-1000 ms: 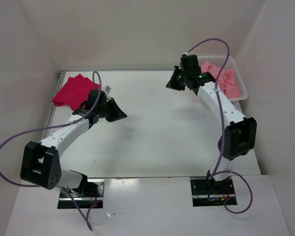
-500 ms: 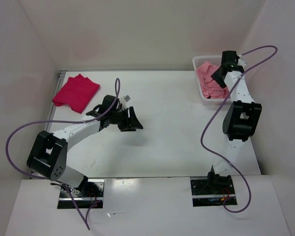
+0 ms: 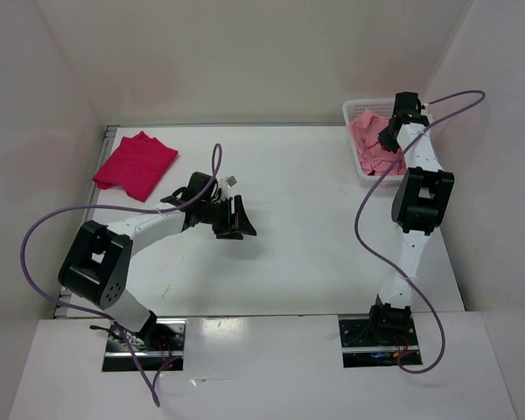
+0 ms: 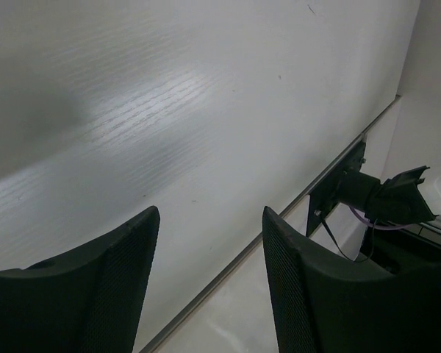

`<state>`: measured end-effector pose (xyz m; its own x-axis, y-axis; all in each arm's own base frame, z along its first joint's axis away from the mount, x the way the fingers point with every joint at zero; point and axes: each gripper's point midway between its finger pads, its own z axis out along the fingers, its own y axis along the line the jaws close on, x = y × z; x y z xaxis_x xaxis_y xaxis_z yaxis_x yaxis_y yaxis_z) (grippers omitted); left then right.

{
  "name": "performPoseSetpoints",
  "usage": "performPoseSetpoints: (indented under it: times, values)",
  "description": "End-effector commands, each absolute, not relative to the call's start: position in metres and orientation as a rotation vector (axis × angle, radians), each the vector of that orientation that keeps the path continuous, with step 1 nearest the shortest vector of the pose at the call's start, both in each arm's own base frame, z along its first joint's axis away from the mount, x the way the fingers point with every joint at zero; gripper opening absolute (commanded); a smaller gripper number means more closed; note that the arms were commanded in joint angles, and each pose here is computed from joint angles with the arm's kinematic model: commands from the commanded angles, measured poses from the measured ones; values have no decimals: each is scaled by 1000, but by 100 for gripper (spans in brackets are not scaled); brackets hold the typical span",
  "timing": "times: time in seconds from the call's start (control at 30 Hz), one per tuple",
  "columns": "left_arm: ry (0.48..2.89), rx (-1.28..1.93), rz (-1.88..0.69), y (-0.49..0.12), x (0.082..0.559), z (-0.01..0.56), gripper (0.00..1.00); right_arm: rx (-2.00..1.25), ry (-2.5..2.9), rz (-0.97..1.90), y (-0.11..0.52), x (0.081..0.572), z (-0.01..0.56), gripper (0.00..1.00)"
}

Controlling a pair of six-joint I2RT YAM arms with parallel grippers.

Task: Fold and stack the t-shirts
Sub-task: Grab crumpled tshirt from bin with the right arm, then move the tshirt to the center of the board

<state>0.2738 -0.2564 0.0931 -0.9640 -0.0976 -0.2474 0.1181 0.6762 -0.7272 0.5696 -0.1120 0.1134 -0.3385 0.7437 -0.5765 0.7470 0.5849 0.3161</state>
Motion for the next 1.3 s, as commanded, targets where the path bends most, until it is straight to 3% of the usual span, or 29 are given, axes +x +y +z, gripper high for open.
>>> performPoseSetpoints:
  times: [0.0,0.07,0.2,0.43,0.67,0.83,0.87,1.03,1.1,1.17,1.27]
  values:
    - [2562,80,-1188,-263,285,109,66,1165,2034,101,-105,588,142,15]
    - [2556,63,-1184,-263,286,112,66,1144,2009,140,-100,582,159,0]
    - [2538,50,-1196,-266,291,121,66,1074,1931,218,-90,568,216,0]
    - [2456,23,-1201,-268,321,157,77,699,1683,544,-6,511,417,0]
    - [2368,-266,-1125,-225,357,175,79,167,1373,1026,132,378,617,0]
    - [2222,-483,-1068,-172,378,201,78,-214,1255,1394,214,284,679,0]
    - [2201,-499,-1060,-164,380,206,78,-301,1163,1435,219,247,706,0]
    - [2126,-618,-1004,-114,391,214,78,-476,1040,1545,224,203,730,0]
    - [2094,-654,-987,-96,392,218,78,-463,1083,1534,228,214,721,0]
    - [2096,-663,-977,-89,391,217,78,-422,1197,1474,235,255,689,0]
    - [2098,-634,-963,-89,386,218,78,-363,1452,1425,242,312,599,0]
